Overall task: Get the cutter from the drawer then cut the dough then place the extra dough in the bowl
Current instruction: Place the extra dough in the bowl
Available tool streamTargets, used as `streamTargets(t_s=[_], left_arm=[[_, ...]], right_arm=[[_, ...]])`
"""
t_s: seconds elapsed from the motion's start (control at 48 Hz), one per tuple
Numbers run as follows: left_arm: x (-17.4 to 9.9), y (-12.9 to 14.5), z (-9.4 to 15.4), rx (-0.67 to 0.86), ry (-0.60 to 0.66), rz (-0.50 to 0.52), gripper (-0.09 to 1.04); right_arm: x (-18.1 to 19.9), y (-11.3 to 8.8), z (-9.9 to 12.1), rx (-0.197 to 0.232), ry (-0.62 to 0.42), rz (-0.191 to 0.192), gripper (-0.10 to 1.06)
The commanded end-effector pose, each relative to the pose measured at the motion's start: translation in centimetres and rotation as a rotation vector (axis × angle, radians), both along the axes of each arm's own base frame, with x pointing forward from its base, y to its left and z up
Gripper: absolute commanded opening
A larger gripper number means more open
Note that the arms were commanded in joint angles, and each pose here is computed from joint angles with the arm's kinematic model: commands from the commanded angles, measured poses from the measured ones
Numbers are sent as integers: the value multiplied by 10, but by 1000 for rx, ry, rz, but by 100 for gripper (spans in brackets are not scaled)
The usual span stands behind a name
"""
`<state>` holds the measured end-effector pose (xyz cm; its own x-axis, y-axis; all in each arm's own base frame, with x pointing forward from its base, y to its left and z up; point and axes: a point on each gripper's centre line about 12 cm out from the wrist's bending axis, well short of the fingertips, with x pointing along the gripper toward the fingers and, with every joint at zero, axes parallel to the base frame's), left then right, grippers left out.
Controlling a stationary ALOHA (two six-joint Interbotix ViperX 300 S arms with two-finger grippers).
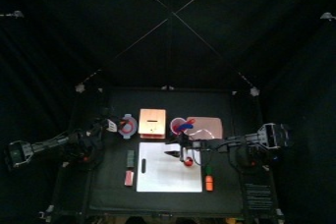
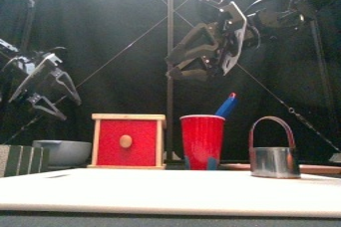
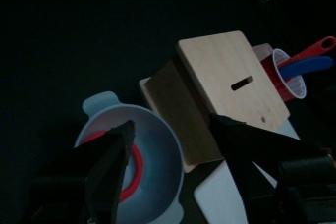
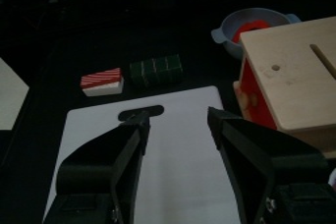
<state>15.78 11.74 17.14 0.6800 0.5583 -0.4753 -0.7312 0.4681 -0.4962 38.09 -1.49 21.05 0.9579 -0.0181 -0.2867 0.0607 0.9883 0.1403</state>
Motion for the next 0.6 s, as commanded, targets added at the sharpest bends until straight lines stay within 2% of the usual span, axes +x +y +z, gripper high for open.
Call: streamTargets(t_s=[0.021, 0.167, 0.271, 0.333, 0.417, 0.5, 0.604], left_arm=[[10, -2, 13, 88, 11, -73, 95], [37, -31, 34, 351, 48, -354, 95], [52, -57, 54, 623, -20, -511, 95], [55, -69, 65, 775, -89, -552, 95], [53, -72, 69, 878, -137, -553, 95], [51, -74, 65, 890, -137, -559, 95], [50, -77, 61, 882, -135, -574, 95]], right_arm=[[5, -2, 16, -6, -52, -3, 86], [7, -4, 28, -23, -108, -2, 86], [7, -9, 32, -14, -134, -18, 86], [7, -10, 31, 0, -135, -23, 86], [6, -8, 28, 17, -127, -30, 86], [5, -9, 23, 32, -114, -42, 86], [3, -11, 21, 25, -107, -45, 86]])
